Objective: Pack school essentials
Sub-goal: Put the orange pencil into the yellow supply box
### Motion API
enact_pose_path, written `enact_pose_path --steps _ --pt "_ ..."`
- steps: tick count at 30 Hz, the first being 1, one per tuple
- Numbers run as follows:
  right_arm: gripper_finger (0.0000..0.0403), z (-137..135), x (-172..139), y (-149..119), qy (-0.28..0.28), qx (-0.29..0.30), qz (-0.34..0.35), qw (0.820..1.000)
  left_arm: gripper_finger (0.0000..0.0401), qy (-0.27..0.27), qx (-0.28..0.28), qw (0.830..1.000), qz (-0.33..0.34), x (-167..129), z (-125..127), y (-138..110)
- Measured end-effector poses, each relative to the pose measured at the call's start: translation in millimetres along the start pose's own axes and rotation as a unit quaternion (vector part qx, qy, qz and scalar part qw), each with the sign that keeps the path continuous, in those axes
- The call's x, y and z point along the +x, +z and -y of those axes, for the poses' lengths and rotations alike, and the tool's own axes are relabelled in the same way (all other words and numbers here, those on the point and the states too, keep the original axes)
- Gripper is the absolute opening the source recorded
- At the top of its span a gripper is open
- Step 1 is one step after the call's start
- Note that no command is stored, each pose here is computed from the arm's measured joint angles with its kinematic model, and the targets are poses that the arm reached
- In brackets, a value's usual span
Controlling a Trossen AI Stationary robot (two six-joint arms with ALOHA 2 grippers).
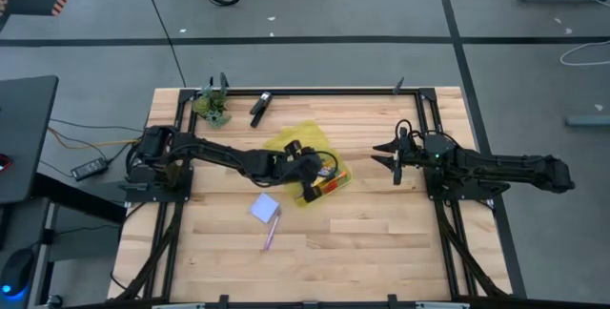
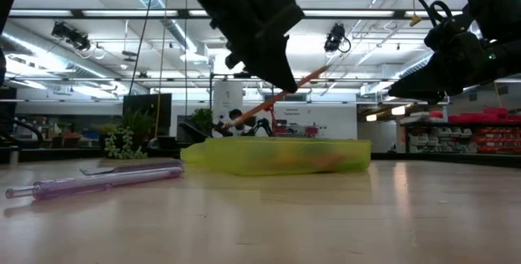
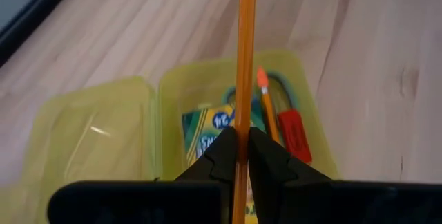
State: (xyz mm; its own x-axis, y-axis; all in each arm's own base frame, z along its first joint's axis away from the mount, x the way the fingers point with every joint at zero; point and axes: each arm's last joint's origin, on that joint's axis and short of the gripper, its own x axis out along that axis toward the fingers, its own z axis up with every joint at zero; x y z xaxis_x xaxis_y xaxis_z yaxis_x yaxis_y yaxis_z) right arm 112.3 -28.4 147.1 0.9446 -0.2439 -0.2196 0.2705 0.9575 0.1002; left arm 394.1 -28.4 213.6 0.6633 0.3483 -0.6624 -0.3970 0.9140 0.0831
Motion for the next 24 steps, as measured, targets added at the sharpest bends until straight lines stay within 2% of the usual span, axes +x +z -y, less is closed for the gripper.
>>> enact_pose_path --steps 11,24 --pt "0.0157 0 0 0 0.000 0.000 0.000 1.000 0.0027 -0.014 -0.007 0.999 0.043 16 7 3" --pt "0.0157 0 0 0 0.000 0.000 0.000 1.000 0.0027 -0.056 -0.044 0.997 0.017 17 16 -4"
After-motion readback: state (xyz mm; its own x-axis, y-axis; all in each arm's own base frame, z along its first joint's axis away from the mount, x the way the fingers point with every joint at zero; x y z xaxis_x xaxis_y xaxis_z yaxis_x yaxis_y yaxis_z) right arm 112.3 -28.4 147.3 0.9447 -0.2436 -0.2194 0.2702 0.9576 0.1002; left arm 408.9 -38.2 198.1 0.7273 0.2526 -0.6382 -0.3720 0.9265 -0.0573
